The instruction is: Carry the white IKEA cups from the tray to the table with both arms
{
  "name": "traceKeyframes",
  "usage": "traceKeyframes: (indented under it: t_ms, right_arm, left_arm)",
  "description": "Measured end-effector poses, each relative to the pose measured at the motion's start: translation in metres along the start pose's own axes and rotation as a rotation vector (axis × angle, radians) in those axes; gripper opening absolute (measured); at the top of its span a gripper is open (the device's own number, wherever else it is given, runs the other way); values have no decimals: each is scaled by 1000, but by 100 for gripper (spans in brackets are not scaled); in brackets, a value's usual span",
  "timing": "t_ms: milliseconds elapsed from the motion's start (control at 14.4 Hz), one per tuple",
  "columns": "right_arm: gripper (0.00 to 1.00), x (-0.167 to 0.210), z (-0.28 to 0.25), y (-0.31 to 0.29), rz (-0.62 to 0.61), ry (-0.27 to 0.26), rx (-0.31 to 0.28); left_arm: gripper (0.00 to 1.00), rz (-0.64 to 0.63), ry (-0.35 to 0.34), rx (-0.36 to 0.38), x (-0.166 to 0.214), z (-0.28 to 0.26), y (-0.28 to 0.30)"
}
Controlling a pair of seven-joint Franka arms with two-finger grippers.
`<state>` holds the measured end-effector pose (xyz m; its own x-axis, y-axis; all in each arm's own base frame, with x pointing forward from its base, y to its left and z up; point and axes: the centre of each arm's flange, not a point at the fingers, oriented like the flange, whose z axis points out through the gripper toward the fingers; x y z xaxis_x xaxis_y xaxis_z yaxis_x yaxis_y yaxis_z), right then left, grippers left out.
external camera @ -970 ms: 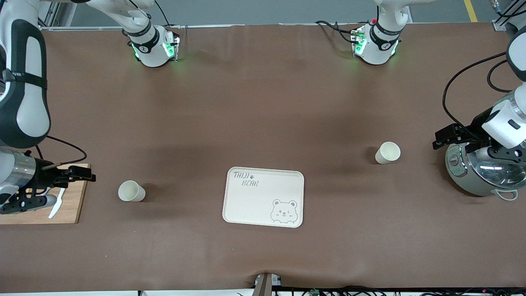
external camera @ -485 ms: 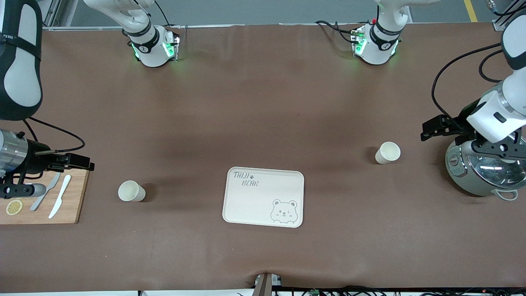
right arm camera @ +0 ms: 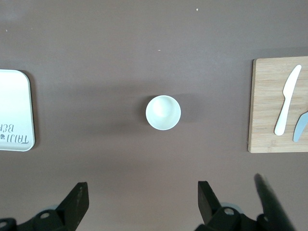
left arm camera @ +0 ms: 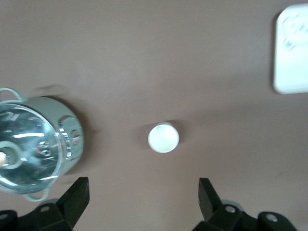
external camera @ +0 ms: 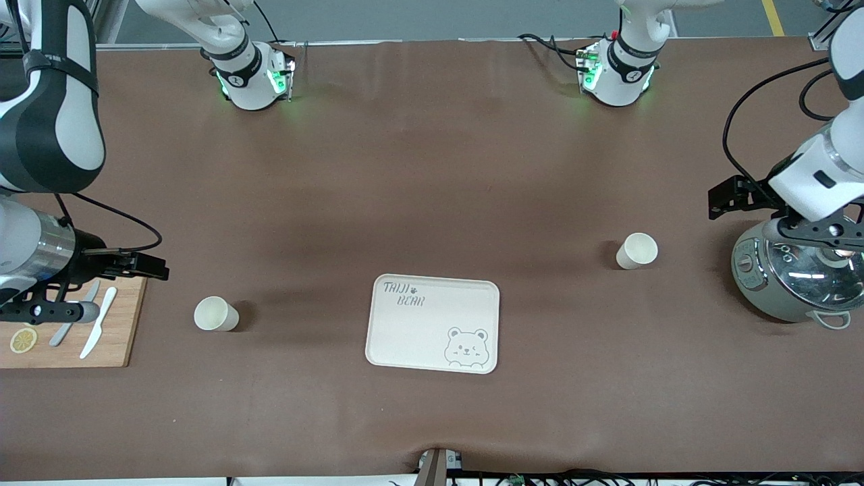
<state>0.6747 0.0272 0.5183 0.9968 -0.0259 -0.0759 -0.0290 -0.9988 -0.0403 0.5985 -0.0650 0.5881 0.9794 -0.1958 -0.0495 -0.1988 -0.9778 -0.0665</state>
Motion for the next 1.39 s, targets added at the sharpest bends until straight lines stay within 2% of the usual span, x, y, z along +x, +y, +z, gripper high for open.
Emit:
traceKeyframes:
  t_ms: [346, 554, 1039, 1385]
  right_arm:
    - [100, 0, 0, 0, 3, 1, 0]
    - [100, 0, 0, 0, 3, 1, 0]
    - [100, 0, 0, 0, 4, 1, 0]
    - [100, 0, 0, 0, 4, 1, 0]
  left_arm:
    - [100, 19, -25, 12, -2, 3, 4]
    - [100, 10, -59, -1, -6, 6, 0]
    - [100, 4, -82, -24, -8, 11, -2]
    - [100, -51, -94, -83, -12, 19, -30]
